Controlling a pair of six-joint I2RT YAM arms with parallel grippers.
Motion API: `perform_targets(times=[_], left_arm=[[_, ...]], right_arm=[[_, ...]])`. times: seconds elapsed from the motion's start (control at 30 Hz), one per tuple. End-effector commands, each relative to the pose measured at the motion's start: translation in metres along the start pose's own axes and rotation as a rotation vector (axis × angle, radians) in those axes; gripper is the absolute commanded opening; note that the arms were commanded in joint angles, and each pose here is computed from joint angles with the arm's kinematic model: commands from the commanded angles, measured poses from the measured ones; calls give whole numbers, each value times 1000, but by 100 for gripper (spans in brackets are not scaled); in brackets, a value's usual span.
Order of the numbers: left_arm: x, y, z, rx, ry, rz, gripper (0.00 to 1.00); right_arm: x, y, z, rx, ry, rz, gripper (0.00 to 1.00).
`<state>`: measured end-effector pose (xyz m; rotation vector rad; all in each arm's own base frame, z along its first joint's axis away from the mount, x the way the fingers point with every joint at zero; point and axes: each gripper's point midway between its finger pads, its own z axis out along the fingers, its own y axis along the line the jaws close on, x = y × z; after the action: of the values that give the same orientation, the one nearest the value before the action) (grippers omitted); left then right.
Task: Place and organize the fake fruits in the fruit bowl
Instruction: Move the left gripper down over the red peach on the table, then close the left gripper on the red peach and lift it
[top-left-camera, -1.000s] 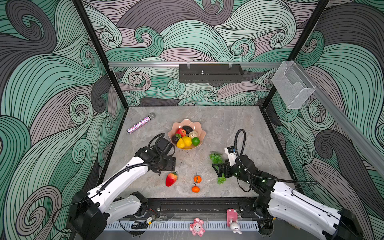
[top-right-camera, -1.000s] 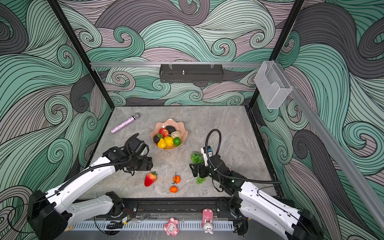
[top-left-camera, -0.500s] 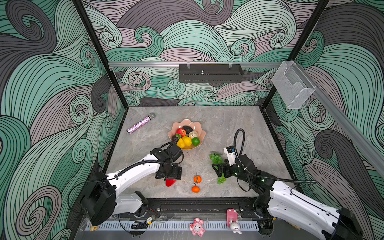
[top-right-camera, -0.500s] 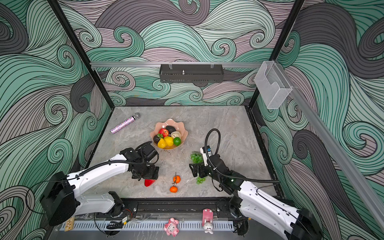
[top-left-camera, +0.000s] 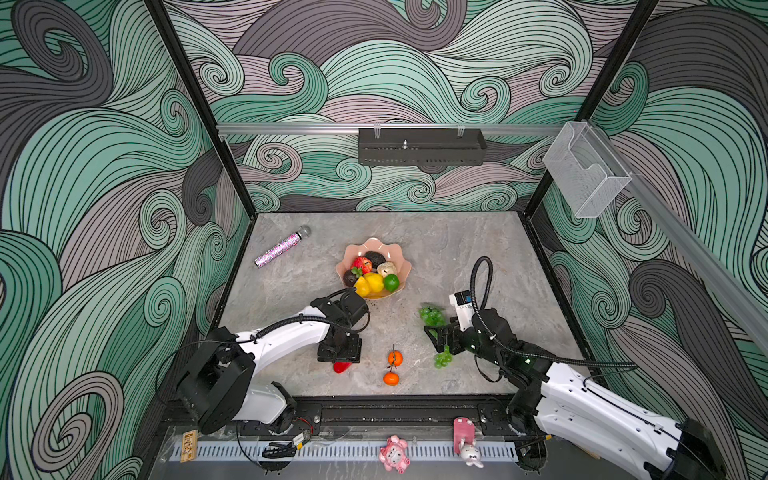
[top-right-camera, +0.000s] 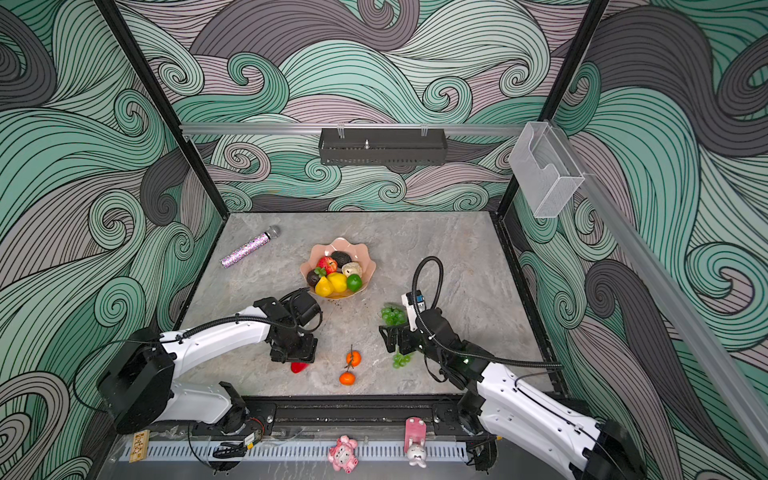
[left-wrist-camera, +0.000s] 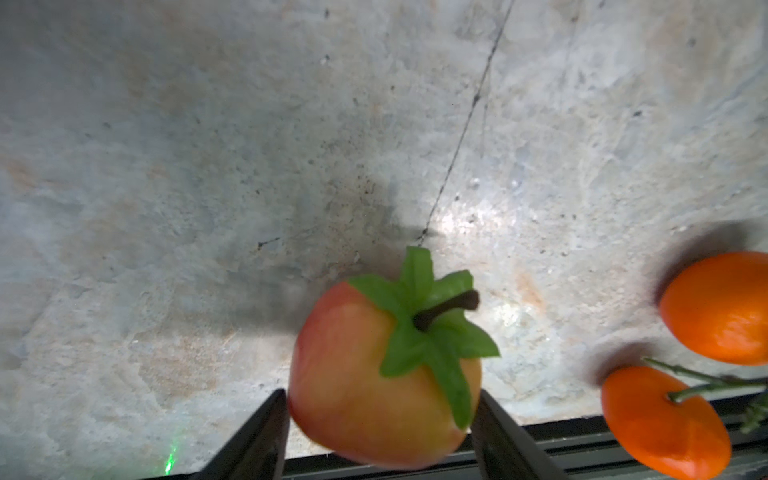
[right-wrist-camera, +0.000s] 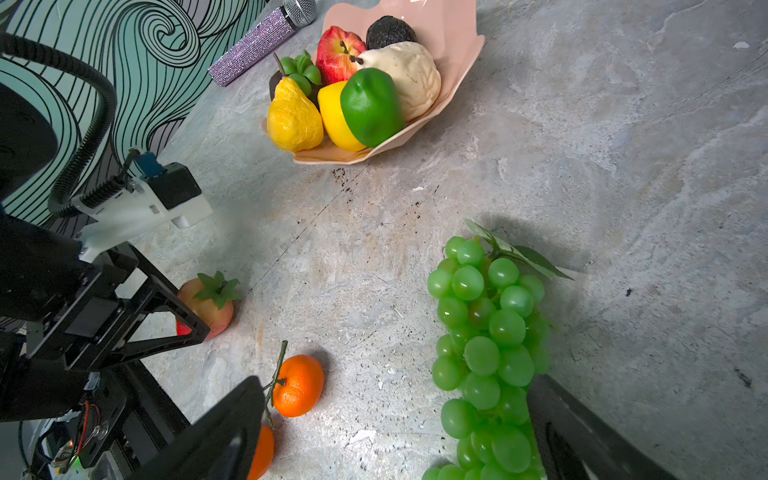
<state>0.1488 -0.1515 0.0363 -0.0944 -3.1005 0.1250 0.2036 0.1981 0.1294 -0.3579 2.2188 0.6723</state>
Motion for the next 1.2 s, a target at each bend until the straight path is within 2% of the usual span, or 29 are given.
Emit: perform_targets(times=[0.0,0.2,0.3,0.53,0.6,0.7,0.87,1.0,1.17], left_arm=[[-2,-3,3,3,-2,6,63],[-11,-12,-5,51,-57,27,53],[-23,-28,-26,127,-160,87,50],[-46,-83,-95,328,-487,343,45],[-49,-97,-109,376,-564,411,45],[-48,-117,-122,437,-626,526,44],[-44,-140,-137,492,-689,659,44],[-45,-149,-138,503,-681,698,44],[-42,-159,-129,518,-626,715,44]], right_arm=[[-11,5,-4,-13,-19,9,99],[-14,9,-7,-26,-14,20,98],[-18,13,-10,-38,-13,35,98],[-42,42,-23,-153,-28,114,95],[-52,55,-28,-216,-48,99,92],[-63,68,-32,-275,-68,96,85],[-69,89,-29,-352,-16,106,71],[-71,100,-25,-384,-10,95,60],[-68,103,-20,-353,11,30,43]])
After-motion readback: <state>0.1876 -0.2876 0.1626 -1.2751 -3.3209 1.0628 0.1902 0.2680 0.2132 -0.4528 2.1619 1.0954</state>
